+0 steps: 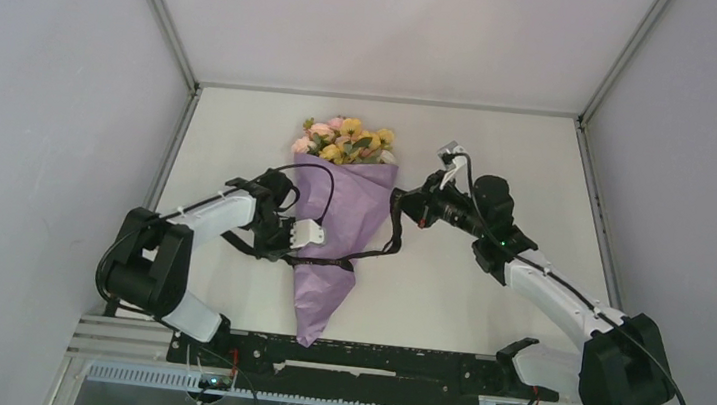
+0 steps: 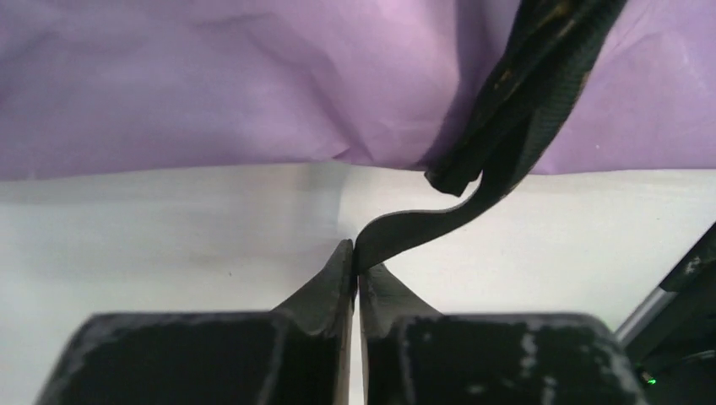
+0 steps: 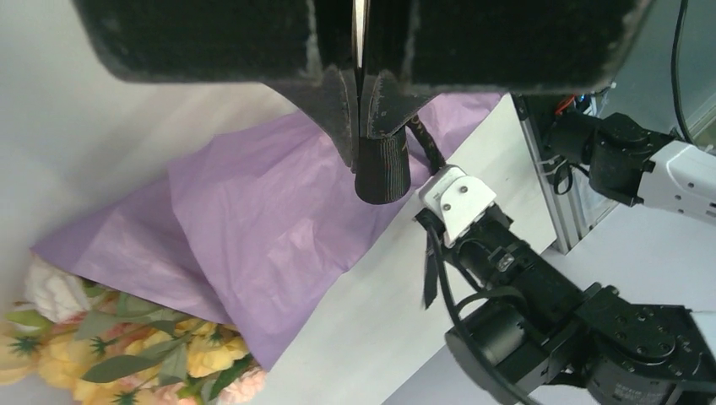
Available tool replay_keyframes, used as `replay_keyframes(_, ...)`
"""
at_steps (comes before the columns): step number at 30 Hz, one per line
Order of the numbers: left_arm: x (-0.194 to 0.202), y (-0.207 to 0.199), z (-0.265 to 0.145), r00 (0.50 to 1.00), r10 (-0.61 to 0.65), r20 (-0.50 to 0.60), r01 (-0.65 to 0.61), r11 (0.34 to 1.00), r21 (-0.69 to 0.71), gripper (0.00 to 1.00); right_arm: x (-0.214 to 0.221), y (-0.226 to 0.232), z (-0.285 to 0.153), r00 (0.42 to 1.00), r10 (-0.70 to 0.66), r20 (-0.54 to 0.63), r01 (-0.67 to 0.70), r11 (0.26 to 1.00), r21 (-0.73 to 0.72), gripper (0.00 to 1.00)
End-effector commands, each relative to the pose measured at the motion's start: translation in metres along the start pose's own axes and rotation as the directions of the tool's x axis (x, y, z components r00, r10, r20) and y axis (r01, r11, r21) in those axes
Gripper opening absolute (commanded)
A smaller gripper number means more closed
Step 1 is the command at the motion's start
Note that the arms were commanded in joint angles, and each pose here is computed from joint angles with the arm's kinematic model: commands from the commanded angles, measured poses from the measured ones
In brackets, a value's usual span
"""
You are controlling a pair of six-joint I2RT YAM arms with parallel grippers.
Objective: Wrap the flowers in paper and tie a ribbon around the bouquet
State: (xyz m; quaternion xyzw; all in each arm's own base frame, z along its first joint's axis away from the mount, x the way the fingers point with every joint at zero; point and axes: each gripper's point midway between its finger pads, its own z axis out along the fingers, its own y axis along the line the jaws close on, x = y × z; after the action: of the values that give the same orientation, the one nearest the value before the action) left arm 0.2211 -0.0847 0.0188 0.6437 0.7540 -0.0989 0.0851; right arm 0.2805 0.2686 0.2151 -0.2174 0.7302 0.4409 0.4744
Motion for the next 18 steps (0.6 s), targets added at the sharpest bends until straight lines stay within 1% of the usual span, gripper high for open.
replay_keyframes(1, 0.001, -0.007, -0.003, 0.999, -0.042, 0.011, 0.042, 0.999, 0.019, 0.01, -0.018, -0.015, -0.019, 0.995, 0.049, 0.083, -0.054, 0.997, 0.053, 0.00)
replay_keyframes(3, 0.002, 0.001, -0.015, 0.996, -0.076, 0.057, 0.077, 0.997, -0.022, 0.00, -0.015, -0.038, -0.033, 0.989, 0.103, 0.108, -0.115, 0.986, 0.121, 0.00)
replay_keyframes(5, 0.005, 0.012, -0.028, 0.989, -0.111, 0.100, 0.118, 0.991, -0.069, 0.00, -0.009, -0.067, -0.054, 0.972, 0.172, 0.159, -0.202, 0.959, 0.198, 0.00)
replay_keyframes(7, 0.015, 0.024, -0.036, 0.982, -0.152, 0.116, 0.166, 0.979, -0.119, 0.00, 0.002, -0.107, -0.085, 0.939, 0.243, 0.243, -0.310, 0.904, 0.295, 0.00)
replay_keyframes(8, 0.021, 0.029, -0.039, 0.977, -0.180, 0.118, 0.195, 0.971, -0.138, 0.00, 0.006, -0.122, -0.100, 0.919, 0.265, 0.291, -0.355, 0.878, 0.321, 0.00)
replay_keyframes(9, 0.027, 0.034, -0.041, 0.969, -0.216, 0.124, 0.233, 0.961, -0.151, 0.00, 0.013, -0.141, -0.120, 0.886, 0.294, 0.358, -0.422, 0.832, 0.361, 0.00)
replay_keyframes(10, 0.033, 0.038, -0.041, 0.959, -0.254, 0.128, 0.272, 0.950, -0.153, 0.00, 0.016, -0.152, -0.137, 0.845, 0.321, 0.427, -0.487, 0.792, 0.369, 0.00)
replay_keyframes(11, 0.040, 0.042, -0.042, 0.946, -0.297, 0.132, 0.315, 0.937, -0.153, 0.00, 0.030, -0.165, -0.156, 0.805, 0.340, 0.487, -0.546, 0.747, 0.380, 0.00)
replay_keyframes(13, 0.058, 0.050, -0.042, 0.914, -0.386, 0.128, 0.402, 0.903, -0.153, 0.00, 0.041, -0.183, -0.190, 0.736, 0.332, 0.591, -0.623, 0.674, 0.397, 0.00)
replay_keyframes(15, 0.080, 0.058, -0.038, 0.871, -0.475, 0.123, 0.490, 0.857, -0.160, 0.00, 0.056, -0.199, -0.227, 0.680, 0.306, 0.667, -0.685, 0.588, 0.430, 0.00)
replay_keyframes(16, 0.090, 0.062, -0.035, 0.859, -0.499, 0.116, 0.513, 0.842, -0.167, 0.00, 0.062, -0.203, -0.241, 0.660, 0.295, 0.691, -0.707, 0.555, 0.439, 0.00)
replay_keyframes(17, 0.099, 0.063, -0.033, 0.846, -0.523, 0.107, 0.534, 0.828, -0.170, 0.00, 0.067, -0.203, -0.249, 0.652, 0.286, 0.702, -0.717, 0.532, 0.450, 0.00)
replay_keyframes(18, 0.109, 0.066, -0.030, 0.833, -0.545, 0.099, 0.553, 0.813, -0.179, 0.00, 0.070, -0.208, -0.268, 0.633, 0.254, 0.731, -0.736, 0.491, 0.466, 0.00)
